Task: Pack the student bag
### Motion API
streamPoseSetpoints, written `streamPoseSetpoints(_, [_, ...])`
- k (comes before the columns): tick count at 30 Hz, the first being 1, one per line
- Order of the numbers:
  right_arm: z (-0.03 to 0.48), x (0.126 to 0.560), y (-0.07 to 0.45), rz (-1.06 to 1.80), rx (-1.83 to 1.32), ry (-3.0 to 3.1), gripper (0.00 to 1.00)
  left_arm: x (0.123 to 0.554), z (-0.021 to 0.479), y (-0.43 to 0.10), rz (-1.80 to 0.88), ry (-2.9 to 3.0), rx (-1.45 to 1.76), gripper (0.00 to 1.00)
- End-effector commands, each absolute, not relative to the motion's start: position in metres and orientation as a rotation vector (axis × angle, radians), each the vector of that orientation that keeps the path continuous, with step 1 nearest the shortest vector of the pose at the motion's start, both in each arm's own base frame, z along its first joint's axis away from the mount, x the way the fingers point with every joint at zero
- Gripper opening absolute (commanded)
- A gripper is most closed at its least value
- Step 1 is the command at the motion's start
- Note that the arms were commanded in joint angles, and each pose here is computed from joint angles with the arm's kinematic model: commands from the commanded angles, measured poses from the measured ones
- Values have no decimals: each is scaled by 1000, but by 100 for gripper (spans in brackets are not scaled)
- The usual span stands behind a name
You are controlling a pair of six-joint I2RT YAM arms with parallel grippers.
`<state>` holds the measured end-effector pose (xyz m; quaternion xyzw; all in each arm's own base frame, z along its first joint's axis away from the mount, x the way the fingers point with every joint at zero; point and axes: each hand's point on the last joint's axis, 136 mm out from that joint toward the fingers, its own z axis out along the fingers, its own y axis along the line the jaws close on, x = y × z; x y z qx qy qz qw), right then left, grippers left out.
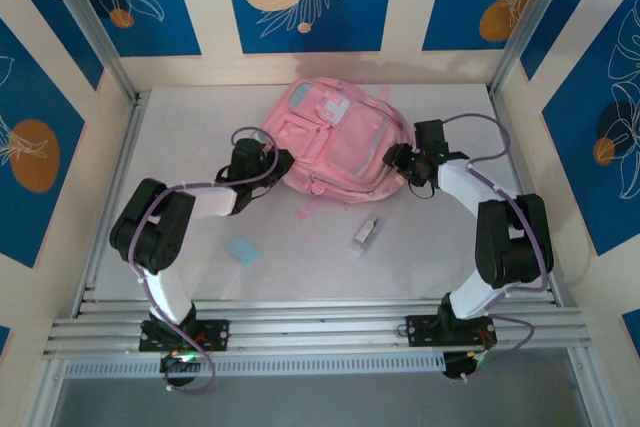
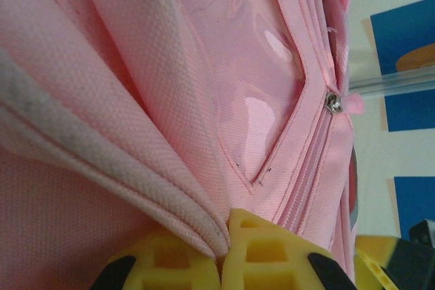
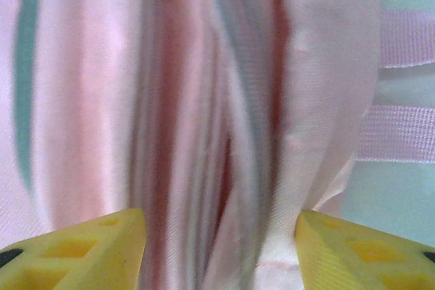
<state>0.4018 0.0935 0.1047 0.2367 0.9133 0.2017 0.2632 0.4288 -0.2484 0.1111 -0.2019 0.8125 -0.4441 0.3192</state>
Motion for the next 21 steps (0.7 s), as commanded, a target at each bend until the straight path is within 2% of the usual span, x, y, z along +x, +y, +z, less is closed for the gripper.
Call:
streamPoseSetpoints(1, [152, 371, 116, 520, 442, 2493, 59, 406, 124, -276, -1267, 2149, -446, 0])
streamPoseSetpoints(4, [169, 340, 139, 526, 364, 2496, 59, 409, 124, -268, -1221, 2126, -492, 0])
streamPoseSetpoints(10, [166, 305, 227, 813, 242, 2475, 56, 413, 130, -261, -1199, 2081, -552, 0])
streamPoseSetpoints(16, [157, 312, 304, 920, 134, 2419, 48, 414, 134, -260, -1206, 2053, -586, 0])
streamPoseSetpoints(21, [135, 337, 328, 891, 236, 2395, 42, 412, 138, -258, -1221, 2026, -603, 0])
